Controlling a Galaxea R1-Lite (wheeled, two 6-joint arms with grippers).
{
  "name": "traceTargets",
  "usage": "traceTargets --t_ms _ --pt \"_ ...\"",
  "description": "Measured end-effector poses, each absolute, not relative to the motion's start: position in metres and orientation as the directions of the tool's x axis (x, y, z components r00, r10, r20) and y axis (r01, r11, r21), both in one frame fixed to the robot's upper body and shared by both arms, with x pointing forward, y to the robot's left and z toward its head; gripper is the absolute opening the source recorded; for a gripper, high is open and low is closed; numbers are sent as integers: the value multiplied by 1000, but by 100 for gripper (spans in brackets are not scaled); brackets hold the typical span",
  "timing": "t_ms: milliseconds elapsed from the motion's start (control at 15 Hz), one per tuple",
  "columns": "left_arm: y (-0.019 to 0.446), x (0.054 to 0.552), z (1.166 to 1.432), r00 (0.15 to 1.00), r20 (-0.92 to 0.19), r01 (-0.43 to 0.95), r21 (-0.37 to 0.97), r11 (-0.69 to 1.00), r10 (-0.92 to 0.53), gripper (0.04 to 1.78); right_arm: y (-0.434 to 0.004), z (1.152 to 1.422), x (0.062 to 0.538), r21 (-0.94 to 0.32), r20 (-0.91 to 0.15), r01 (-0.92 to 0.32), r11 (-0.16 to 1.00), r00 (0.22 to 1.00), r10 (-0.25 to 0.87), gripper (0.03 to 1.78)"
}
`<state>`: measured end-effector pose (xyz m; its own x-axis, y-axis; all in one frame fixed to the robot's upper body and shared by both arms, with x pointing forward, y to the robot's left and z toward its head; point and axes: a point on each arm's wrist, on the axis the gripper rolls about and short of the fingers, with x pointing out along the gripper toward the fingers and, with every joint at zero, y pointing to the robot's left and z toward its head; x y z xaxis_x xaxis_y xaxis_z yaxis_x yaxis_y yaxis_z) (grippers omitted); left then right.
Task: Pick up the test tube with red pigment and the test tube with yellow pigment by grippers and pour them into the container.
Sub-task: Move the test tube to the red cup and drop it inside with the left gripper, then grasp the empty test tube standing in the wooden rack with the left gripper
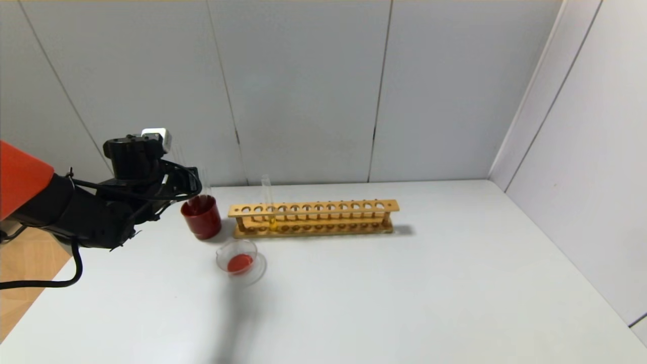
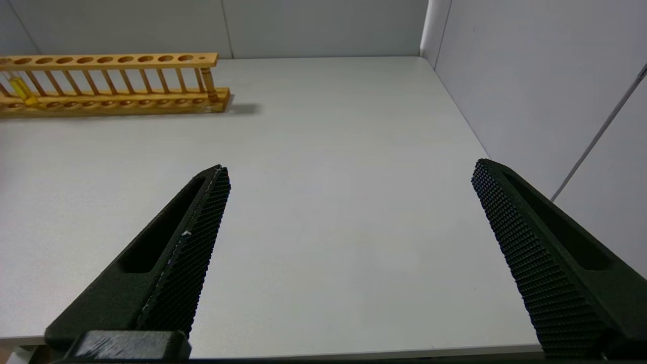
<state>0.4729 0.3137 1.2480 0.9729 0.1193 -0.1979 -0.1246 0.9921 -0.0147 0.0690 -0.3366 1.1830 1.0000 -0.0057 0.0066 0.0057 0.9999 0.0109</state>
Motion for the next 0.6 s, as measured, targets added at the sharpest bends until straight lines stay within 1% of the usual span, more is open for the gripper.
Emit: traceTargets --t_ms 133,200,400,533,600 --pt "314 472 1246 972 -204 -124 -11 992 119 57 -337 1183 69 11 7 6 1000 1000 -6 175" --pt "314 472 1246 971 -206 -124 -11 992 119 70 -337 1183 69 11 7 6 1000 1000 -6 175" --pt "313 466 1250 972 -202 -122 -12 992 117 122 -337 1183 69 11 7 5 1000 1000 -5 175" --pt "311 459 1262 978 -175 -114 -15 993 110 149 -337 1183 69 11 7 5 1000 1000 -5 175" --pt "310 453 1272 983 -155 -107 -14 994 104 160 -337 1183 69 10 7 5 1000 1000 -5 175"
